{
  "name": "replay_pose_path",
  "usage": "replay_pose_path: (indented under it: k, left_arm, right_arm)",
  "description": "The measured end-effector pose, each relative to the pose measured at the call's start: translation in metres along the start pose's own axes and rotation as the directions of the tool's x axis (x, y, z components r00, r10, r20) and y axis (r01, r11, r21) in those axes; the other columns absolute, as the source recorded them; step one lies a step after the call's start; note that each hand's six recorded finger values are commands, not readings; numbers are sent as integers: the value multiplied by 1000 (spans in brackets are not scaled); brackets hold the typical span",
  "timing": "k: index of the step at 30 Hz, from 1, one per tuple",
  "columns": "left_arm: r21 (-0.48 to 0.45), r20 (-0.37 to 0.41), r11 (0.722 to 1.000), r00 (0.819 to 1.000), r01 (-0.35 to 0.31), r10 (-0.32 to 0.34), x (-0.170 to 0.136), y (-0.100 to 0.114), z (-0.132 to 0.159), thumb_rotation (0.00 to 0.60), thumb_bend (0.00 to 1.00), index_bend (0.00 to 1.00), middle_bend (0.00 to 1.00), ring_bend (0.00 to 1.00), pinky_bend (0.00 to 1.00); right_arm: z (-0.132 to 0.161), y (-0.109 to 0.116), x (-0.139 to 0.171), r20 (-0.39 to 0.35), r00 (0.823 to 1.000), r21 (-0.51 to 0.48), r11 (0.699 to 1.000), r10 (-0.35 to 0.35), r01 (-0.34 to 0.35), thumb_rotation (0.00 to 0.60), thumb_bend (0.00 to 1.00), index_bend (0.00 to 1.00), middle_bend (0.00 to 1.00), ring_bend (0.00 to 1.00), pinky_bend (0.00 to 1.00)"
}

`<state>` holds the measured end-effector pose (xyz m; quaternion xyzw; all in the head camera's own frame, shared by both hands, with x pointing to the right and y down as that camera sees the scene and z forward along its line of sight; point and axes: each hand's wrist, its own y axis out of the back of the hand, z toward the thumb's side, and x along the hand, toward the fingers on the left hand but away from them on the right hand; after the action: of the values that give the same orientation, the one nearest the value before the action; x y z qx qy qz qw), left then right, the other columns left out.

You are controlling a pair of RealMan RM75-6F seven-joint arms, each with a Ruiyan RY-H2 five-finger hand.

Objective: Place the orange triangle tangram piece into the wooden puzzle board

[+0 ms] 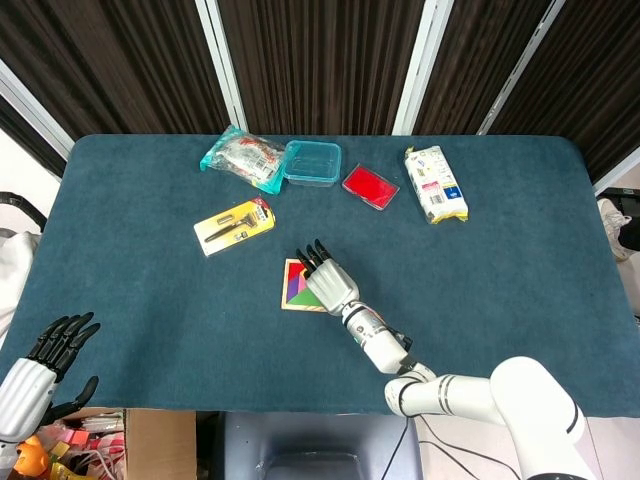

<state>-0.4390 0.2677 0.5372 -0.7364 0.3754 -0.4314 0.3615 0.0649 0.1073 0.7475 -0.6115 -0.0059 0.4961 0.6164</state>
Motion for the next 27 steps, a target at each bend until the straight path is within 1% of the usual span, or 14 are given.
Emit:
replay_pose_path:
  k: [20, 27]
  left_arm:
    - [-3, 0, 1000, 1000, 0, 0, 1, 0, 0, 600, 459, 0, 0, 0, 92]
    - [-1, 1, 1000, 1000, -2, 2, 1, 1, 0, 600, 458, 0, 0, 0, 92]
  right_arm:
    - [-3, 1, 2, 6, 1000, -6, 1000, 7, -7, 600, 436, 399, 0, 0, 0]
    - [-9, 7, 7, 8, 1000, -43, 999, -12, 12, 600, 436, 364, 0, 0, 0]
